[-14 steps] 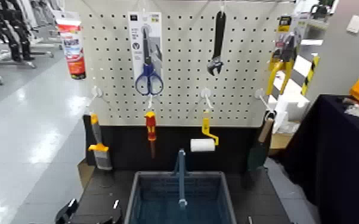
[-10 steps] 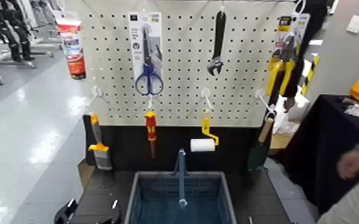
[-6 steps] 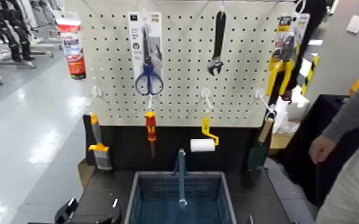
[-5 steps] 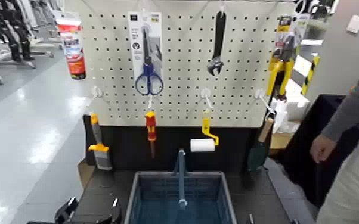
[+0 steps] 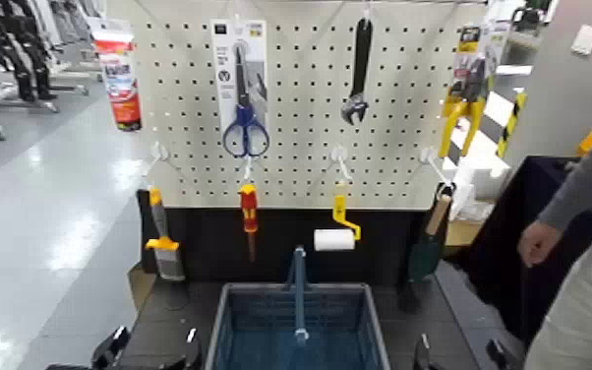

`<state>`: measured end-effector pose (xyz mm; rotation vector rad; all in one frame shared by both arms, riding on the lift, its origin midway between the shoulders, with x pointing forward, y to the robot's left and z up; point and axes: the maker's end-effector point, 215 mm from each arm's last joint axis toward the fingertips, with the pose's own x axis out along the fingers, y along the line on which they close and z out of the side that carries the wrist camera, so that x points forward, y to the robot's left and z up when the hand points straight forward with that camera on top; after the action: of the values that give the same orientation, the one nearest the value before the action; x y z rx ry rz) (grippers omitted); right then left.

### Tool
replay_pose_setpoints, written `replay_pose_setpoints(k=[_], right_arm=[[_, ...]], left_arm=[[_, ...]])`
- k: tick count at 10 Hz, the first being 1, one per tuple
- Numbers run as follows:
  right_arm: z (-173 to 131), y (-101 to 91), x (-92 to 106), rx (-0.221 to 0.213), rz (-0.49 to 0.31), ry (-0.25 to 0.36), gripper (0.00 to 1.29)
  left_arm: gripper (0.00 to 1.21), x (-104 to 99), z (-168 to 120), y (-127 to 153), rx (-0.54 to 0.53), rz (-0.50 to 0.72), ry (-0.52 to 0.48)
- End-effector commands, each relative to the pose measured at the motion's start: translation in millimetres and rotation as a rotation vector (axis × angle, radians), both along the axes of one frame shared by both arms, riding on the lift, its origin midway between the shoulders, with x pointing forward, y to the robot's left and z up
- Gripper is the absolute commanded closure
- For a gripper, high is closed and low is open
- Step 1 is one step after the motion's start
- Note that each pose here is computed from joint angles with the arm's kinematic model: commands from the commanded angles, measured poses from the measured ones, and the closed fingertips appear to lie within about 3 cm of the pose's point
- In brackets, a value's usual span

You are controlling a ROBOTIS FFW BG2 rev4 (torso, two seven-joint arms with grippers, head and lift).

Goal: Put the yellow pliers into the crate.

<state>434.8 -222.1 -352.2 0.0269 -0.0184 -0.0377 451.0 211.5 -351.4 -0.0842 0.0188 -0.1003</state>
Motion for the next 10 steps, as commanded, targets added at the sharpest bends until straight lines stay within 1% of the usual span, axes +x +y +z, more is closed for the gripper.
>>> replay_pose_setpoints(k=[1, 3, 5, 7, 9, 10], right_arm=[[16.9, -17.3, 23.8, 0.000, 0.039, -0.015, 0.20], [33.5, -28.2, 37.6, -0.011, 0.060, -0.040, 0.20], [55.9, -41.8, 53.4, -0.036, 0.085, -0.068, 0.20], [84.7, -58.8, 70.8, -0.065, 0.111, -0.105, 0.20], [113.0, -81.2, 86.4, -0.086, 0.140, -0.127, 0.20], [128.7, -87.4, 95.4, -0.099, 0.160, -0.140, 0.20]], left_arm=[[0.12, 0.9, 0.0, -1.1, 0.000, -0.005, 0.001], [0.12, 0.9, 0.1, -1.8, 0.000, -0.008, 0.001], [0.12, 1.3, 0.0, -2.5, -0.004, -0.011, 0.002], [0.12, 4.0, 1.7, -5.9, -0.005, -0.022, -0.001], [0.12, 6.9, 4.9, -7.8, -0.010, -0.027, -0.009], [0.12, 7.9, 6.3, -8.9, -0.011, -0.030, -0.013]])
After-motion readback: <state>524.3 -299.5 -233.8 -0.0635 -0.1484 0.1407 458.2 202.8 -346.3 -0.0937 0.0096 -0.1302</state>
